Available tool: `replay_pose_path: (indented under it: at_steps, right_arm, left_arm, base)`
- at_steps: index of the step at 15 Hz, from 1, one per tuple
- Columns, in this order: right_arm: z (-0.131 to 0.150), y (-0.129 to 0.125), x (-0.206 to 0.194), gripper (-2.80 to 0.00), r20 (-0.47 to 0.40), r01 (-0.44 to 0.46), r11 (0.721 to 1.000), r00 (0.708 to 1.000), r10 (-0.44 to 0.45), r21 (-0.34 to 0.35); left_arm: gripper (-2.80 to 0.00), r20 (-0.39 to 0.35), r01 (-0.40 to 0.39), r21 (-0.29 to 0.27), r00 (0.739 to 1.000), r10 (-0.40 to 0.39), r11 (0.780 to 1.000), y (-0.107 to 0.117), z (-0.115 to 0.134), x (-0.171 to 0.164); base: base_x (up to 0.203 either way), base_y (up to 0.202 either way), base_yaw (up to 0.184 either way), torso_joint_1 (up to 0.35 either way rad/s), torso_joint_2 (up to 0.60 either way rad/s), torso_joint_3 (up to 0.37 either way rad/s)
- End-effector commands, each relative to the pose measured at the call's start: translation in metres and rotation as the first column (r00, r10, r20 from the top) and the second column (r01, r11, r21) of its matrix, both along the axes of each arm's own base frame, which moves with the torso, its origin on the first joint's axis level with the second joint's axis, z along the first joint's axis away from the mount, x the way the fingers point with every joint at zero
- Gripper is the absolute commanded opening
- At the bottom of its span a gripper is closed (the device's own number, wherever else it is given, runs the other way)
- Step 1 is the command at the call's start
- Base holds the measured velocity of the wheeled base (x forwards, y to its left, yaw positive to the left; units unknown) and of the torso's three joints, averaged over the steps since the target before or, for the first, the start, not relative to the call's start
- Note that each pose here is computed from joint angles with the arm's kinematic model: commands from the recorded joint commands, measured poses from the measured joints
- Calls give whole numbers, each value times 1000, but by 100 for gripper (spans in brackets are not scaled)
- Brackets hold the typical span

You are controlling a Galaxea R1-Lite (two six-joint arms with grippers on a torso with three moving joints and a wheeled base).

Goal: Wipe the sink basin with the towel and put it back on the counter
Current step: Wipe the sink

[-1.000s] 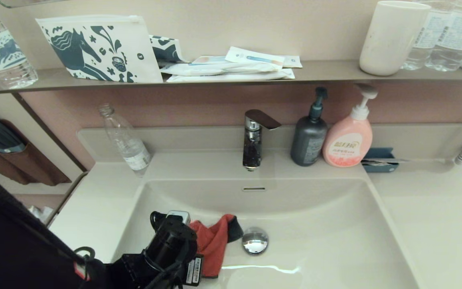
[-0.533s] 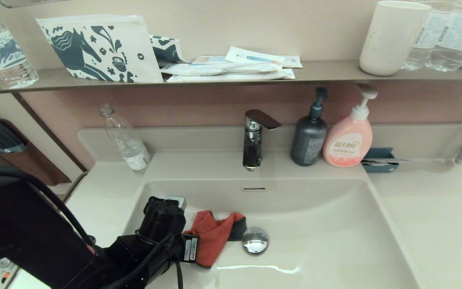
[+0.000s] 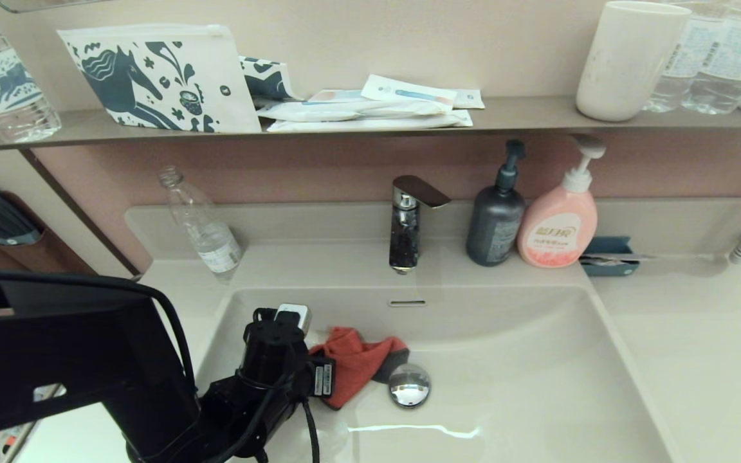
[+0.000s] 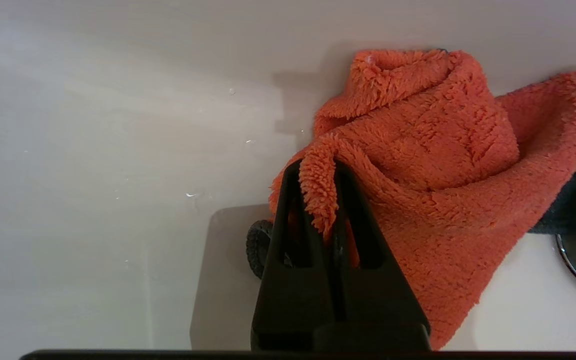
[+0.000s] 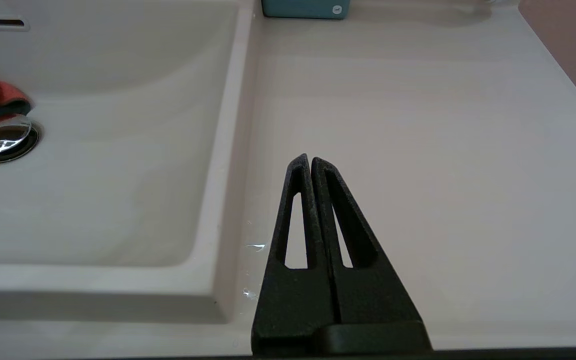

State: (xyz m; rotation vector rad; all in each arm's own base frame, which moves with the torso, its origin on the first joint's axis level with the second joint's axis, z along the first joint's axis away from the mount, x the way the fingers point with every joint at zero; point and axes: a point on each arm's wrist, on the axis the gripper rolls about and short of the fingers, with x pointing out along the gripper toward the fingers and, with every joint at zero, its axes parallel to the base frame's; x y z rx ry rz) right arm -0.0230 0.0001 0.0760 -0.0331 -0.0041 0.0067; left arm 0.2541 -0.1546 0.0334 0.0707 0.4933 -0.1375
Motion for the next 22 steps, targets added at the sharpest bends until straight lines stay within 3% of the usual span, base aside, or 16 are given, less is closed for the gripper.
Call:
replay_pose_path:
  at_steps: [1, 7, 11, 22]
  right_arm:
    - [0, 0, 0, -280, -1, -1, 1000, 1000, 1, -1]
    - [0, 0, 0, -280, -1, -1, 1000, 1000, 1, 0]
    - [0, 0, 0, -280, -1, -1, 1000, 1000, 1, -1]
    - [0, 0, 0, -280, -1, -1, 1000, 1000, 1, -1]
  left_arm:
    - [-280, 11, 7, 0, 1000, -7, 1000, -8, -2, 1]
    - [-280, 40, 36, 40, 998, -38, 999, -49, -11, -13]
    - [-280, 85, 62, 15, 994, -63, 998, -73, -1, -10]
    - [-280, 50, 129, 25, 990, -130, 991, -116, -9, -5]
  base:
    - [0, 0, 0, 0, 0, 0]
    - [0, 0, 0, 0, 0, 0]
    - [0, 0, 0, 0, 0, 0]
    - [0, 0, 0, 0, 0, 0]
